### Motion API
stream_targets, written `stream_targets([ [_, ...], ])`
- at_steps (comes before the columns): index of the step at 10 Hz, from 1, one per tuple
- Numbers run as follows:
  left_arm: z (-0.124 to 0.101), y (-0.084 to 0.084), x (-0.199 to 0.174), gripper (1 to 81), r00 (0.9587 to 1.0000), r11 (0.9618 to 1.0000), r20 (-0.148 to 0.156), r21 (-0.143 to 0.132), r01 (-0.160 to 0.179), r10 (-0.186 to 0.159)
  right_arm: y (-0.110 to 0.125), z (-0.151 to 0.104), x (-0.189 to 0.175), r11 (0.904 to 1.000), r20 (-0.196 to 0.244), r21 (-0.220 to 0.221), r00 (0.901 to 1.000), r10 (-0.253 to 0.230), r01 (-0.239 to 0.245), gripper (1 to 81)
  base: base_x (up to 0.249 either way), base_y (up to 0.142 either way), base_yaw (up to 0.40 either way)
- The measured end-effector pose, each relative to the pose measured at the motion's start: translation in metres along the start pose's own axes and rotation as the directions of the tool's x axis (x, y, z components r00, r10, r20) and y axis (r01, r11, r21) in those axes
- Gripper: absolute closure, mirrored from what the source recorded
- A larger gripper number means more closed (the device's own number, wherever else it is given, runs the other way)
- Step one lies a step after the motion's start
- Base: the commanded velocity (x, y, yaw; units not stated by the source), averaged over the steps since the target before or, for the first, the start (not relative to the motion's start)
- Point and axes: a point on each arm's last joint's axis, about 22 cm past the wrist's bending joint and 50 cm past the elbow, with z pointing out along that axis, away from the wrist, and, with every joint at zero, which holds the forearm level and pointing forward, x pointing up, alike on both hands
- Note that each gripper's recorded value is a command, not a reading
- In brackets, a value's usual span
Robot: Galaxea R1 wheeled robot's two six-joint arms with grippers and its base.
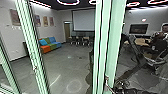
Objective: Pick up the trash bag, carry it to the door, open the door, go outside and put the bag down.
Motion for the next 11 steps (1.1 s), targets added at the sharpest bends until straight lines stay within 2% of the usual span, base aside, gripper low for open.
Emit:
stream_targets([
  [2, 0.003, -0.001, -0.029, 81.1, 0.9984, 0.9999, 0.056, 0.000, 0.012, -0.012, 0.002, 0.008, 0.008, 0.9999, -0.004, 0.007, 1.0000, 0.007, -0.007, 1.0, 0.000, 0.000, 0.000],
  [4, 0.005, -0.001, -0.046, 81.1, 0.9951, 0.9998, 0.097, 0.000, 0.022, -0.022, 0.001, 0.016, 0.021, 0.9999, -0.004, 0.007, 0.9999, 0.009, -0.009, 1.0, 0.000, 0.000, 0.000],
  [8, 0.006, -0.001, -0.047, 81.1, 0.9937, 0.9997, 0.109, 0.001, 0.026, -0.026, -0.011, 0.018, 0.054, 0.9987, -0.076, 0.048, 0.9969, 0.022, -0.018, 1.0, 0.000, 0.000, 0.000],
  [11, 0.007, -0.001, -0.048, 81.1, 0.9931, 0.9996, 0.114, 0.000, 0.027, -0.027, -0.014, 0.018, 0.063, 0.9987, -0.090, 0.050, 0.9958, 0.016, -0.012, 1.0, 0.000, 0.000, 0.000],
])
